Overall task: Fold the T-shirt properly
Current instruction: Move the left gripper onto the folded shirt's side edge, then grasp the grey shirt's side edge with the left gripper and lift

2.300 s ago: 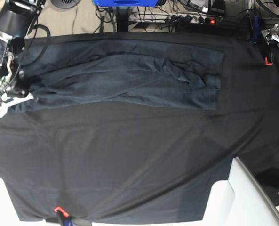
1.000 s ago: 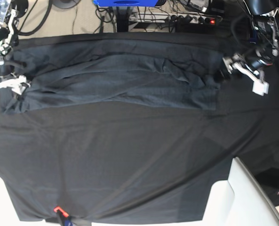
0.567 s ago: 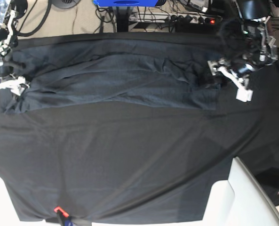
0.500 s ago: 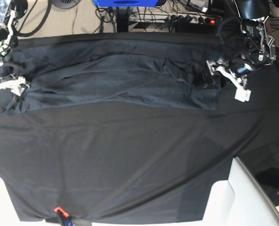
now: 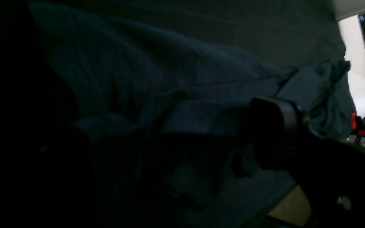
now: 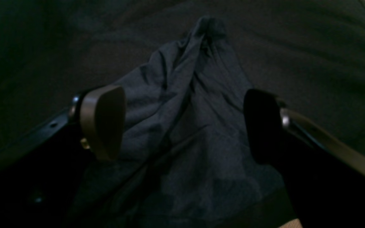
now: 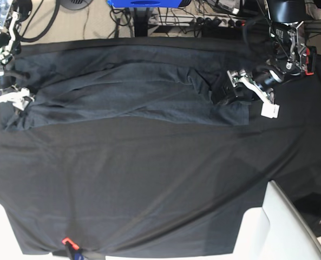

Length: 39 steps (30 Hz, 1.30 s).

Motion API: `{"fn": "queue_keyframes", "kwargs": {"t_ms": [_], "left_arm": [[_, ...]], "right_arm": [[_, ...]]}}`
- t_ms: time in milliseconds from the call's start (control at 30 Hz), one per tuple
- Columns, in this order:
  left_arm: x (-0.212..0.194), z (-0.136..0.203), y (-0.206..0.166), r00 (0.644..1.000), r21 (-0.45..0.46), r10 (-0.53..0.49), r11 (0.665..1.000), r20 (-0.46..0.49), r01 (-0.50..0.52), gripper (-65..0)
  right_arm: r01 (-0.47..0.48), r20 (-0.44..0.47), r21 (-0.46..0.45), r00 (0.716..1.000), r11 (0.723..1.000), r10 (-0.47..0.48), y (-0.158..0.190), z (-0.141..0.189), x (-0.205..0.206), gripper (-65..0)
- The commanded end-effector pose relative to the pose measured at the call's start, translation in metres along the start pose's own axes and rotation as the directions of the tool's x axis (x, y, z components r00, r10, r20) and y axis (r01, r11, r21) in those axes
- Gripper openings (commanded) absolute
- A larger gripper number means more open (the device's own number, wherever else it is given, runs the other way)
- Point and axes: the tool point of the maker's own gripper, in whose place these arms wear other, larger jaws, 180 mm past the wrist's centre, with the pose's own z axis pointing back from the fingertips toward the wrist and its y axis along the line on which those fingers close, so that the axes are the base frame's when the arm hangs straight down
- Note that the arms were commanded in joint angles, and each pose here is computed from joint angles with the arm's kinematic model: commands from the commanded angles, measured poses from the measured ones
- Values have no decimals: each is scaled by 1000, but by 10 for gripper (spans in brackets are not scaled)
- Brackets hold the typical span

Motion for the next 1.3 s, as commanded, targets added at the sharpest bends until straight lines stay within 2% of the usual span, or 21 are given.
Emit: {"fn": "queue_keyframes", "kwargs": {"t_ms": [0,167,200,333,433,633,733,867,967,1133,1267], "left_arm": [[-55,3,13,972,71,-1,997,-235,18,-107],[-48,-1,17,975,78,15,997,-220,2,-599],[-43,-2,18,976,78,14,997,-216,3,-650],[-16,10,36,988,122,10,993,-155,9,-650],[19,27,57,996,175,-10,984,-92,26,-650],[52,68,81,990,252,-111,959,-83,129,-650],[58,80,63,972,242,-217,942,-90,232,-650],[55,78,17,938,177,-337,921,-80,346,-650],[53,71,-4,945,209,-320,922,-61,326,-650],[35,41,-52,943,156,-321,930,-90,331,-650],[22,17,-76,958,129,-269,951,-95,280,-650]], "right_arm": [[-8,50,3,999,1000,7,0,1,15,-101],[-7,49,3,999,1000,6,0,1,14,-101],[-7,49,3,999,1000,6,0,1,14,-101],[-7,49,3,999,1000,6,0,1,14,-101],[-7,49,3,999,1000,6,0,1,14,-101],[-7,49,3,999,1000,6,0,1,14,-101],[-6,50,4,999,1000,6,0,1,15,-101],[-3,51,5,999,1000,3,1,1,15,-101],[-3,51,5,999,1000,3,1,1,15,-101],[-3,51,5,999,1000,3,1,1,15,-101],[-3,50,5,999,1000,3,1,1,15,-101]]}}
